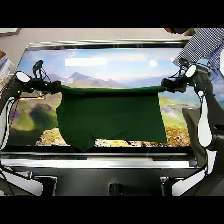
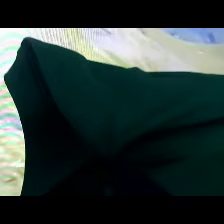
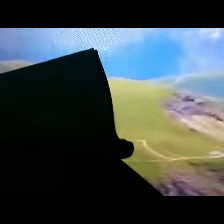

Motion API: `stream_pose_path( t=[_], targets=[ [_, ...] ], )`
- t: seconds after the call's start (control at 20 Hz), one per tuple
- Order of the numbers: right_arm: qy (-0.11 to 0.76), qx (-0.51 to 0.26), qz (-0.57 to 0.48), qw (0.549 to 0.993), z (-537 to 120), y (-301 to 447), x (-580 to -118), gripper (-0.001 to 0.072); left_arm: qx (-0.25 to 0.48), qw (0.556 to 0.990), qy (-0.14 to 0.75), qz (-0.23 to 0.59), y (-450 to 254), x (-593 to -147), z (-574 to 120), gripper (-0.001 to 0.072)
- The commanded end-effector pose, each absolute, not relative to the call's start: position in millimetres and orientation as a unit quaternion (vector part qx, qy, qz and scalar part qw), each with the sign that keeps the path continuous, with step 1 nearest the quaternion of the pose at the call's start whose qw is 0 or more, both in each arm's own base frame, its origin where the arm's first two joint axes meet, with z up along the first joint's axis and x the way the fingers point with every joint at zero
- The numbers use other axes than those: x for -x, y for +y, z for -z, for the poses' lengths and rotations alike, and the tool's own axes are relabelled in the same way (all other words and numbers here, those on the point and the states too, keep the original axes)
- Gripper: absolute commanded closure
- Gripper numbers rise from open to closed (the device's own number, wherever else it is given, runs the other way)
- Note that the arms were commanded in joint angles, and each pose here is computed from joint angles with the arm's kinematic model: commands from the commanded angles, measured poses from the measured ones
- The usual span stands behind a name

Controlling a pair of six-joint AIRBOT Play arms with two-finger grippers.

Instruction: Fold the clothes and pants, and hang the long-sleeved shirts on hangers.

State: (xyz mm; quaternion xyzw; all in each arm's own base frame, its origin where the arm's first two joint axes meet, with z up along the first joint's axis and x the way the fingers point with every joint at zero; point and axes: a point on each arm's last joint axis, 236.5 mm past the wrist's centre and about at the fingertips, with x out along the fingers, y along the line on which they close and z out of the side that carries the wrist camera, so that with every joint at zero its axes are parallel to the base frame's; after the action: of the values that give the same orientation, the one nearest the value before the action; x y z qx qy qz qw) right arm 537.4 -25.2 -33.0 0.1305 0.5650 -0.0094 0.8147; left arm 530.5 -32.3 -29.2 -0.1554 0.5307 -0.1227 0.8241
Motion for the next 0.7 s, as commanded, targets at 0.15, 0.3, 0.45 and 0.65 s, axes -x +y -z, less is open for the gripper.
stream_pose_path(
  t=[0.15, 0.3, 0.45, 0.65],
  targets=[
    [0.666, -0.131, -0.001, 0.734, 70.0, -15.3, -487.6, 0.0686, 0.135, 0.764, 0.614, 0.146, -35.8, -483.2, 49.0, 0.0690],
    [0.678, -0.134, -0.002, 0.723, 79.0, -13.8, -482.7, 0.0686, 0.130, 0.747, 0.635, 0.148, -35.3, -470.0, 55.3, 0.0690],
    [0.691, -0.130, -0.006, 0.711, 86.1, -9.3, -477.1, 0.0686, 0.131, 0.737, 0.646, 0.150, -39.3, -461.5, 64.3, 0.0689],
    [0.702, -0.130, -0.009, 0.700, 88.9, -6.5, -470.6, 0.0644, 0.131, 0.731, 0.652, 0.152, -45.5, -456.7, 69.6, 0.0678]
  ],
)
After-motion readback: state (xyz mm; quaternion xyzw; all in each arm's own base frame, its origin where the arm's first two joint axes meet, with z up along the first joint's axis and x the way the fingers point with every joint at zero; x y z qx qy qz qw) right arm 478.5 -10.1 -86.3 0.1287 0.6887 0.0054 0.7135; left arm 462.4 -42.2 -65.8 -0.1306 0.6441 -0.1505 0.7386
